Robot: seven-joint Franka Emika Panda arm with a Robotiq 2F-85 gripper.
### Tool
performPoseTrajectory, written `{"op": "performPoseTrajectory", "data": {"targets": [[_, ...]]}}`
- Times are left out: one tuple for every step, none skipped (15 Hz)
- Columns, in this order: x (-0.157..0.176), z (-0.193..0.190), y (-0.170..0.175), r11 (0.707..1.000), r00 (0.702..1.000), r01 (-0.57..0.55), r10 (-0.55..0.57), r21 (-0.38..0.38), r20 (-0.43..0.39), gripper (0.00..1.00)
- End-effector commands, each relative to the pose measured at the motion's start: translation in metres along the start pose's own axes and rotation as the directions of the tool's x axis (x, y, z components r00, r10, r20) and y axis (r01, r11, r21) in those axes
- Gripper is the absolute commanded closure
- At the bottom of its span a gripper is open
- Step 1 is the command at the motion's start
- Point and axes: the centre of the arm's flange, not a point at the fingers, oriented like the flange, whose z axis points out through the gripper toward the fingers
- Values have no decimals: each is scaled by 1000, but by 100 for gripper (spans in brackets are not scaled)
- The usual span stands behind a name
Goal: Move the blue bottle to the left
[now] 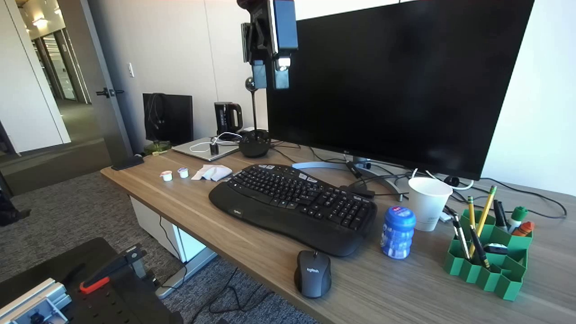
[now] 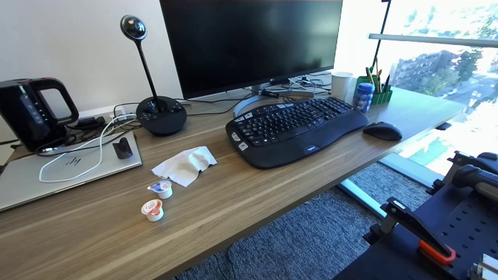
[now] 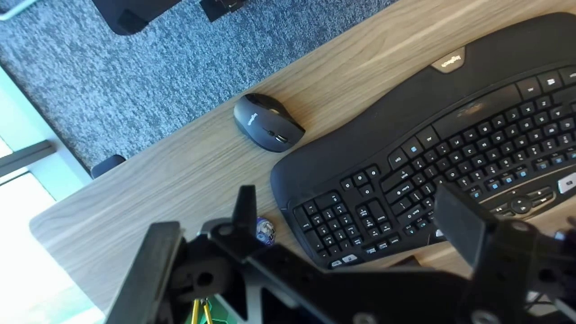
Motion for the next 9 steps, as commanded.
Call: {"op": "performPoseTrajectory", "data": {"targets": [[0,0,0,1000,1000,0,0,0,0,0],[0,0,0,1000,1000,0,0,0,0,0],[0,0,0,1000,1000,0,0,0,0,0],[0,0,3,1000,1000,-10,10,1,-10,0],[0,-1,5,1000,1000,-14,14,2,-12,0],[1,-2,8,1000,1000,-19,19,4,-12,0],[3,-3,12,1000,1000,-23,23,4,-17,0],[5,-5,17,1000,999,-29,29,6,-21,0],[8,-6,22,999,999,-37,38,9,-24,0]]}}
